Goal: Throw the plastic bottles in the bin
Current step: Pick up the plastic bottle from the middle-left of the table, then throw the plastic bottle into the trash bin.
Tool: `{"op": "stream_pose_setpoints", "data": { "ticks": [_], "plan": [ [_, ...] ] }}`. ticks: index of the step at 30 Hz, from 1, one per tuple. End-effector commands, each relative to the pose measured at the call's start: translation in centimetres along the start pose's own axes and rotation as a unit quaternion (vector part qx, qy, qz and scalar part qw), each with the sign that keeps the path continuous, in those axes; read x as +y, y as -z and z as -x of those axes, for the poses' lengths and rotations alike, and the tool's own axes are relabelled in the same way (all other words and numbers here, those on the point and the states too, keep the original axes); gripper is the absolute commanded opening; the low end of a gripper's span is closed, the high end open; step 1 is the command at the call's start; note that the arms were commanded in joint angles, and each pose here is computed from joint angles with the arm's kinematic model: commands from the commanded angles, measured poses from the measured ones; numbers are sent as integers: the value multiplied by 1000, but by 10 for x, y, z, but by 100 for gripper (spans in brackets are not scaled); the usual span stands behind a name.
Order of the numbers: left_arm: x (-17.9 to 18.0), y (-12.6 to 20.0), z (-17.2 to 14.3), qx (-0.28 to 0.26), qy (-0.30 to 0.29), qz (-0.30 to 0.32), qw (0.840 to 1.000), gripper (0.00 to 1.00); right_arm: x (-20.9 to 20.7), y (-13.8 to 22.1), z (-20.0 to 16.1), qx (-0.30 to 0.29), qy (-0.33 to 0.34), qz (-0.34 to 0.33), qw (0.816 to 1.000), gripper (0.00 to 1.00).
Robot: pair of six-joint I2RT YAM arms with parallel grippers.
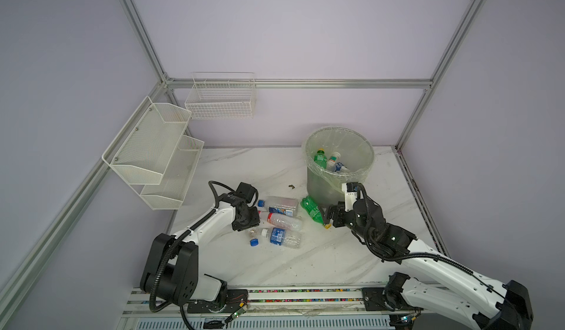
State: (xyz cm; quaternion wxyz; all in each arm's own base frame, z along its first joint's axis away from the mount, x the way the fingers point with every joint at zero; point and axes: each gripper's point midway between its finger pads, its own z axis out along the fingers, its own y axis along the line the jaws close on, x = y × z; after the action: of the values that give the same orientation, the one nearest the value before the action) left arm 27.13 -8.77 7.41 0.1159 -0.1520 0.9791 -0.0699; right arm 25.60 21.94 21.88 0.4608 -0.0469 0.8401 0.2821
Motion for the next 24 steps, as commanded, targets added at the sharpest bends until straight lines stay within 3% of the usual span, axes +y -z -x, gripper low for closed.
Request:
{"op": "stream_pose_setpoints", "data": {
  "ticks": [1, 5, 8, 14, 21, 24],
  "plan": [
    [-18, 35, 27, -35, 12, -51, 998, 39, -4, -1, -5, 0, -6, -4, 1000, 98],
    [-19, 53, 39, -55, 20, -82, 995, 39, -5, -4, -8, 4, -5, -6, 1000, 97],
    [-41, 76, 55, -75, -14, -148, 986, 38, -8, -7, -16, 12, -3, -9, 1000, 97],
    [-54, 117, 87, -103, -26, -175, 979, 39, -18, -12, -28, 24, 10, -24, 999, 97],
    [-78, 143, 101, -110, -52, -231, 965, 39, -21, -17, -44, 39, -1, -17, 999, 97],
    [-80, 156, 109, -119, -53, -228, 965, 39, -18, -19, -46, 41, -7, -6, 999, 97]
  ]
}}
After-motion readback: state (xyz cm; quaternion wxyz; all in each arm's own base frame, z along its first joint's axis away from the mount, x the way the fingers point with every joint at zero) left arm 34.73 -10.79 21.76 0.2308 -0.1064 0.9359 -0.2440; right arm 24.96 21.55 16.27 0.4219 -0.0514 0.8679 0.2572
